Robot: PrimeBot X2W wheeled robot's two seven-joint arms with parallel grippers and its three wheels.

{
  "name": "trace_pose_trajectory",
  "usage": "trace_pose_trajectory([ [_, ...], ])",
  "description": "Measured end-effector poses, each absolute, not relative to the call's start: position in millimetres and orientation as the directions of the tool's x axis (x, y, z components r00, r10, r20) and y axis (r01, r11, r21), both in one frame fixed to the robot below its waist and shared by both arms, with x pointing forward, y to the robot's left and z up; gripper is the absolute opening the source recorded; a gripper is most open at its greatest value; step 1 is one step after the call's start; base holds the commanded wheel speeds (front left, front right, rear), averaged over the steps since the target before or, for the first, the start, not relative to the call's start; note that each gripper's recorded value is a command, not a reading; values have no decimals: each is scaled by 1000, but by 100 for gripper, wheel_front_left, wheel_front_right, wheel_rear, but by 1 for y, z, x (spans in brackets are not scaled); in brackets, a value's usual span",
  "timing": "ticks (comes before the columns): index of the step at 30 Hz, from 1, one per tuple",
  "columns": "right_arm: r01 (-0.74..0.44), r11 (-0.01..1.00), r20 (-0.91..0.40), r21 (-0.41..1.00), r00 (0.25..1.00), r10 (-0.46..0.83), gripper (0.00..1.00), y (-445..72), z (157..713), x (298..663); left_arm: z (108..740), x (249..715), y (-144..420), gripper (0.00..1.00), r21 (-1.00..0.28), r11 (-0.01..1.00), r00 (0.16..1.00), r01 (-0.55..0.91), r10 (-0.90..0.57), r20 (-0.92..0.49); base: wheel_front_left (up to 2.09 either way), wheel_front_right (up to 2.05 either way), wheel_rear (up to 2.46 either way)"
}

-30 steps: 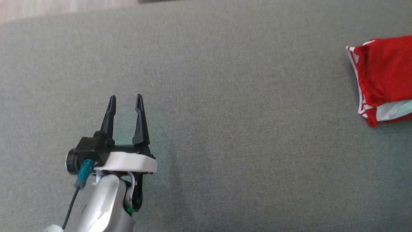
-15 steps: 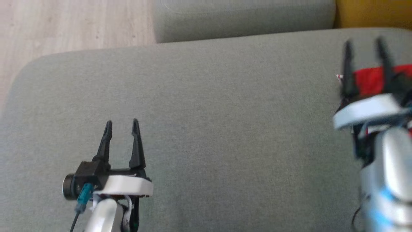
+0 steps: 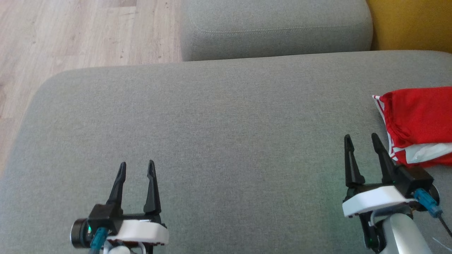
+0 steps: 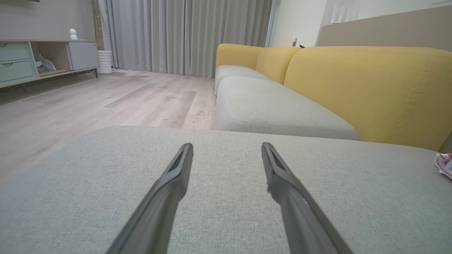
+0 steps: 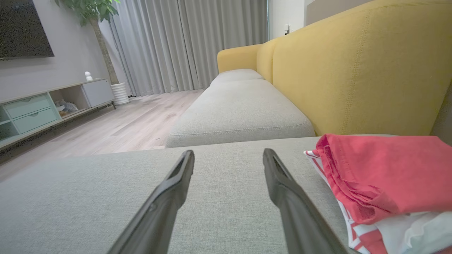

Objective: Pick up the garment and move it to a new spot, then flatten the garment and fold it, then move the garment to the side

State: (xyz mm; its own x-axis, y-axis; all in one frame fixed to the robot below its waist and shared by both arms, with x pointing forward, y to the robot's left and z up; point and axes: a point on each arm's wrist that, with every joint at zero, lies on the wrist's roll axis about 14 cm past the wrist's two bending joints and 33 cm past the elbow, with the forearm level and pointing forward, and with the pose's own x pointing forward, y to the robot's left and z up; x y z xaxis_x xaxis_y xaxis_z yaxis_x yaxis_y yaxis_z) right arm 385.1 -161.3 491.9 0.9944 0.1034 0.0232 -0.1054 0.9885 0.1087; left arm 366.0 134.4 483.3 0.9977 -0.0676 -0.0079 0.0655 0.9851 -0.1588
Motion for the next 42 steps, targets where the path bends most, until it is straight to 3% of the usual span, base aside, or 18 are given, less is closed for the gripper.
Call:
trace_pose_trajectory([
  [42,-124,987,49,97,992,120,100,-156,499,379,477,367,143,100,-282,959,999,14,-25,-36,0,0,0],
])
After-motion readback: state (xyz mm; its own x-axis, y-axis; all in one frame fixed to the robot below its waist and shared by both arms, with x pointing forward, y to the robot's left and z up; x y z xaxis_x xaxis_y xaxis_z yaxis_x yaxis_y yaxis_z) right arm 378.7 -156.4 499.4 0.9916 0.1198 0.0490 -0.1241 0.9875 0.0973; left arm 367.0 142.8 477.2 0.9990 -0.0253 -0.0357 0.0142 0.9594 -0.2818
